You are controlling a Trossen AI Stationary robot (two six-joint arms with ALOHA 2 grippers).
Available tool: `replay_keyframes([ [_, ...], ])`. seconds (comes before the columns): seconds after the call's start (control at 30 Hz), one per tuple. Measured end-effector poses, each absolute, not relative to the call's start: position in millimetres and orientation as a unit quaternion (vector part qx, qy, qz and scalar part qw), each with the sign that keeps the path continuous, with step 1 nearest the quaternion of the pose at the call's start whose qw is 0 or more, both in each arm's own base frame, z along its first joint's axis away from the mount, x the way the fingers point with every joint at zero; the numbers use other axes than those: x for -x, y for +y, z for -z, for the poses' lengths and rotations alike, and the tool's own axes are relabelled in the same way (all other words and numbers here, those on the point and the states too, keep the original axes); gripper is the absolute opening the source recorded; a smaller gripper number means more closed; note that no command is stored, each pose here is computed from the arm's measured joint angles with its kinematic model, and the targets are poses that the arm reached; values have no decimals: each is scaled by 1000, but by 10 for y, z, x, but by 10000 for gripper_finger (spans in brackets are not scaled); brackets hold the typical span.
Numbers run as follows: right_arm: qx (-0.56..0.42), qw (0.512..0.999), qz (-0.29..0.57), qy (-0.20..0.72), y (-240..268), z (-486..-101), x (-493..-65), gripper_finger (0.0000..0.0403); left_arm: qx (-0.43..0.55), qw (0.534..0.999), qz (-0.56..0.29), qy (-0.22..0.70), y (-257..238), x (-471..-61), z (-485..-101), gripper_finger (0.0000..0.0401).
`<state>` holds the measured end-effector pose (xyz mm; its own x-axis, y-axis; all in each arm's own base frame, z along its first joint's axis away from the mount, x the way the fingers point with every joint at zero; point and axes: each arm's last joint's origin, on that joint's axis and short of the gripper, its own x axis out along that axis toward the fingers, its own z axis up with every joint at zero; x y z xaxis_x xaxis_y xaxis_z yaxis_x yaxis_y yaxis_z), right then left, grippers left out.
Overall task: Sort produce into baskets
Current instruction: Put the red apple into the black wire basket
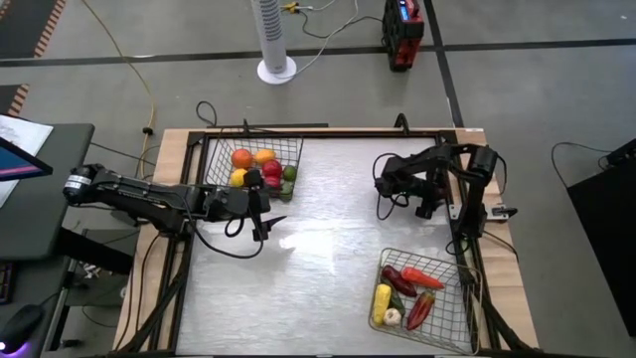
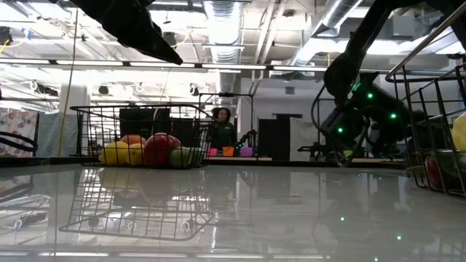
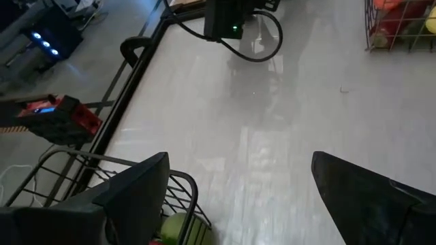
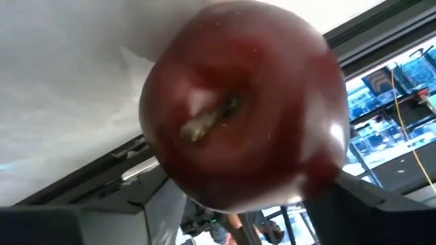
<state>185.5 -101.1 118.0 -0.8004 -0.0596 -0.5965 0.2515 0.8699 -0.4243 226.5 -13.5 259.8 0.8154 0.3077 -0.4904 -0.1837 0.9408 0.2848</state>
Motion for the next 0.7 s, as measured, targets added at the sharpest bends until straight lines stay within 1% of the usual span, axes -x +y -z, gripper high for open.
replay_keyframes([
  [0.1, -44, 322, 245, 913, -1012, -1166, -1871, 280, -112, 946, -130, 275, -136, -2264, -2598, 347],
  [0.3, -15, 324, 247, 913, -962, -1219, -1918, 249, -115, 945, -136, 275, -131, -2264, -2599, 347],
  [0.47, 4, 370, 248, 895, -888, -1366, -2028, 219, -119, 944, -142, 275, -127, -2263, -2600, 347],
  [0.63, 17, 440, 256, 860, -799, -1617, -2160, 189, -118, 944, -142, 274, -128, -2262, -2601, 347],
  [0.7, 24, 476, 259, 840, -754, -1739, -2218, 173, -118, 944, -142, 274, -128, -2262, -2601, 347],
])
